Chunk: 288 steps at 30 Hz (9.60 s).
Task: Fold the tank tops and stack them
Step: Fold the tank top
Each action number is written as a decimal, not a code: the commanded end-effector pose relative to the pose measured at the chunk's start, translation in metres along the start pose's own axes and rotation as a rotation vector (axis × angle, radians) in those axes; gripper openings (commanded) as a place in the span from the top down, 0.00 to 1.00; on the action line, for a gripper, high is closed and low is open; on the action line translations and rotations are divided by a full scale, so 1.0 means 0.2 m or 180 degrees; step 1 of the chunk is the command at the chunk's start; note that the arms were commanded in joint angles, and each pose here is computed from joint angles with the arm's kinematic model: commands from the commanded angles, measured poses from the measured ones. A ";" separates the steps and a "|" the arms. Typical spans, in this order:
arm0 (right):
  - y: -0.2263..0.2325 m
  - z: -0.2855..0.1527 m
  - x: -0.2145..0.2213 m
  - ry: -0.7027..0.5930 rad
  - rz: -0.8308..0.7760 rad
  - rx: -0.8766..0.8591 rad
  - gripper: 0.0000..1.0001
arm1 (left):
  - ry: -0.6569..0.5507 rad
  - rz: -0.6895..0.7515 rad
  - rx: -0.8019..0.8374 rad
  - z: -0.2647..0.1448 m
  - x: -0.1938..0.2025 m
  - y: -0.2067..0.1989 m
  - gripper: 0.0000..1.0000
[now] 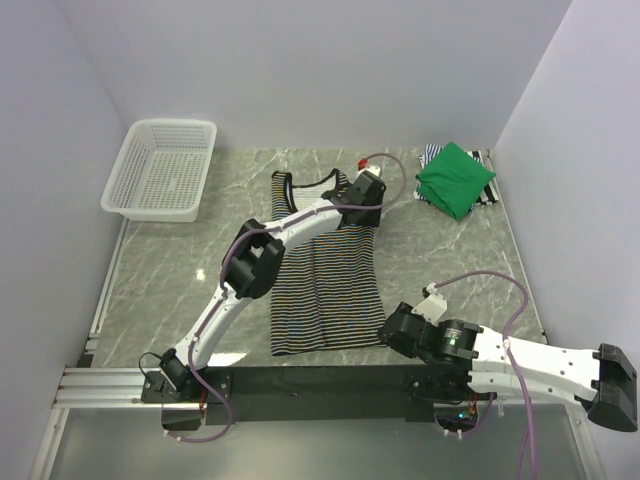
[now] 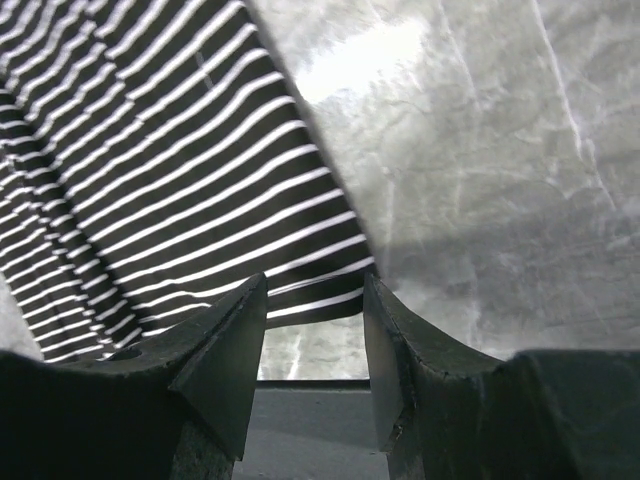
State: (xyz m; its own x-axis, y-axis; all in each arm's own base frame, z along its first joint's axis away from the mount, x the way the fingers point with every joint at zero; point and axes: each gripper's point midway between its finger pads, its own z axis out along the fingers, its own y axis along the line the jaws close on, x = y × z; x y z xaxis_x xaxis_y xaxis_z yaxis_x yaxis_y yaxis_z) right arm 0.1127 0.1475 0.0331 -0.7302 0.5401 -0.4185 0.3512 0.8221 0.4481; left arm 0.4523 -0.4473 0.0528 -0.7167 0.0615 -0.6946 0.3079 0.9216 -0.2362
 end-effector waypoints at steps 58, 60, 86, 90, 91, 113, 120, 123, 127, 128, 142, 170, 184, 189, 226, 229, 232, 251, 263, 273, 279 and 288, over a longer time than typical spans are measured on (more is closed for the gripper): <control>0.36 -0.20 -0.11 -0.0662 -0.1066 0.0306 1.00 | -0.0961 -0.0934 0.0806 -0.38 -0.39 0.15 0.99; 0.42 -0.19 -0.07 -0.0660 -0.1248 0.0279 1.00 | -0.1012 -0.1006 0.0801 -0.42 -0.41 0.21 0.99; 0.87 -0.05 0.43 0.0164 -0.2245 -0.0397 0.66 | -0.1019 -0.1472 0.0231 -0.59 -0.10 0.77 0.74; 0.88 -0.15 0.33 0.0062 -0.2063 -0.0567 0.56 | -0.1133 -0.1501 0.0213 -0.67 -0.16 0.78 0.56; 0.87 -0.16 0.30 0.0020 -0.2007 -0.0572 0.54 | -0.1178 -0.1511 0.0206 -0.70 -0.19 0.78 0.52; 0.44 0.04 0.26 0.0212 -0.1409 -0.0155 0.53 | -0.0221 -0.1355 -0.0063 -0.43 0.00 0.61 0.86; 0.34 0.12 0.35 0.0401 -0.1425 -0.0088 0.57 | -0.0027 -0.1329 -0.0563 -0.27 0.04 0.79 0.97; 0.28 0.13 0.38 0.0480 -0.1348 -0.0067 0.58 | 0.0010 -0.1340 -0.0660 -0.22 0.05 0.86 0.99; 0.25 0.12 0.36 0.0451 -0.1299 -0.0061 0.59 | -0.0120 -0.1309 -0.0518 -0.22 -0.02 0.86 0.94; 0.26 0.10 0.34 0.0435 -0.1290 -0.0096 0.58 | -0.0146 -0.1284 -0.0458 -0.23 -0.05 0.84 0.92; 0.80 -0.12 0.21 -0.0055 -0.1889 -0.0598 0.56 | -0.0569 -0.1300 -0.0432 -0.56 -0.32 0.80 0.54; 0.77 0.20 0.29 -0.0167 -0.2400 -0.0029 0.99 | -0.0114 -0.1426 -0.0794 -0.43 -0.01 0.98 0.49; 0.77 0.17 0.32 -0.0036 -0.2282 -0.0265 1.00 | -0.0086 -0.1477 -0.0694 -0.39 0.01 0.95 0.55; 0.77 0.17 0.33 -0.0005 -0.2285 -0.0285 1.00 | -0.0124 -0.1497 -0.0688 -0.37 -0.02 0.95 0.85; 0.87 0.19 0.22 -0.0279 -0.2484 -0.0114 0.54 | -0.0275 -0.1512 -0.0572 -0.35 -0.16 0.97 0.99; 0.84 0.23 0.22 -0.0296 -0.2552 0.0020 0.53 | -0.0268 -0.1517 -0.0570 -0.35 -0.16 0.97 0.99; 0.82 0.26 0.22 -0.0308 -0.2599 0.0113 0.52 | -0.0270 -0.1507 -0.0563 -0.36 -0.16 0.97 0.99; 0.77 0.22 0.27 -0.0170 -0.2485 -0.0052 1.00 | -0.0268 -0.1498 -0.0594 -0.35 -0.17 0.98 0.99; 0.77 0.17 0.38 0.0038 -0.2520 -0.0291 1.00 | -0.0307 -0.1517 -0.0584 -0.37 -0.19 0.99 0.99; 0.90 0.04 0.25 -0.0066 -0.2328 -0.0575 0.53 | -0.0639 -0.1477 -0.0241 -0.64 -0.36 0.88 0.49; 0.78 -0.03 -0.03 -0.0270 -0.1712 -0.0611 0.49 | -0.0798 -0.1849 -0.0170 -1.01 -0.23 0.85 0.42; 0.56 0.16 -0.09 0.0064 -0.1193 -0.0773 0.46 | -0.0259 -0.2207 -0.0309 -1.23 0.51 0.90 0.41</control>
State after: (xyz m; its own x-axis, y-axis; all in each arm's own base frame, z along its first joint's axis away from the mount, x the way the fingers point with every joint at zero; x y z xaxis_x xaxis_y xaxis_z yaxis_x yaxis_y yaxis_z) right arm 0.1805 0.2149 0.0567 -0.7836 0.1579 -0.6008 -0.0404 0.9522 0.3029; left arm 0.3194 -0.1896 0.1478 -0.6254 -0.5576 -0.5459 -0.1730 0.7812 -0.5998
